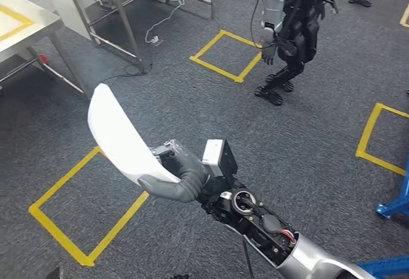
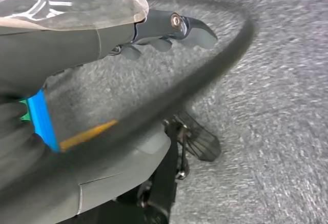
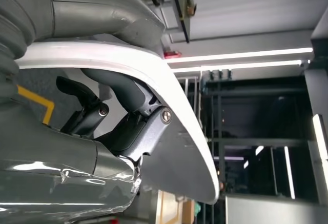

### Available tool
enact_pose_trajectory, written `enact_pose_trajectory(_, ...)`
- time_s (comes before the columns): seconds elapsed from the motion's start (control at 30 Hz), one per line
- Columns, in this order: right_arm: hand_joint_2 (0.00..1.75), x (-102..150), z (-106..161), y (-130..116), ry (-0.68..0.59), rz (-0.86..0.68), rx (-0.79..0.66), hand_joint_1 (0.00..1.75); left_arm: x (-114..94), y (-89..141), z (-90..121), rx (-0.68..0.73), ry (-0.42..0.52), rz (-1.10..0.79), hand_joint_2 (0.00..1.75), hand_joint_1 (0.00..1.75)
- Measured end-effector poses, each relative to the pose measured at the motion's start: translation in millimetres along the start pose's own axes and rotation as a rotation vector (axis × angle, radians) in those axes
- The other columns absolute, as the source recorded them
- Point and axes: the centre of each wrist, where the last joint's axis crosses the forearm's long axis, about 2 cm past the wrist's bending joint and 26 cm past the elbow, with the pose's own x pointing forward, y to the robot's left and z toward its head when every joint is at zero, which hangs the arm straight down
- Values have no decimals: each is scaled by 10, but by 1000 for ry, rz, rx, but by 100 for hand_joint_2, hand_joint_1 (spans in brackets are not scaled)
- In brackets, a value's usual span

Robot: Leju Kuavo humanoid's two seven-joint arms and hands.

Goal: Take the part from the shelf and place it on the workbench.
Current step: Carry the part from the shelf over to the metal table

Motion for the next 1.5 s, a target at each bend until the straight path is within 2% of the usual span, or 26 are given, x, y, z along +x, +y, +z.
enact_pose_trajectory(1.5, 175, -25, 7, 15, 12, 1, -7, 175, 13, 29, -4, -2, -3, -9, 175, 0)
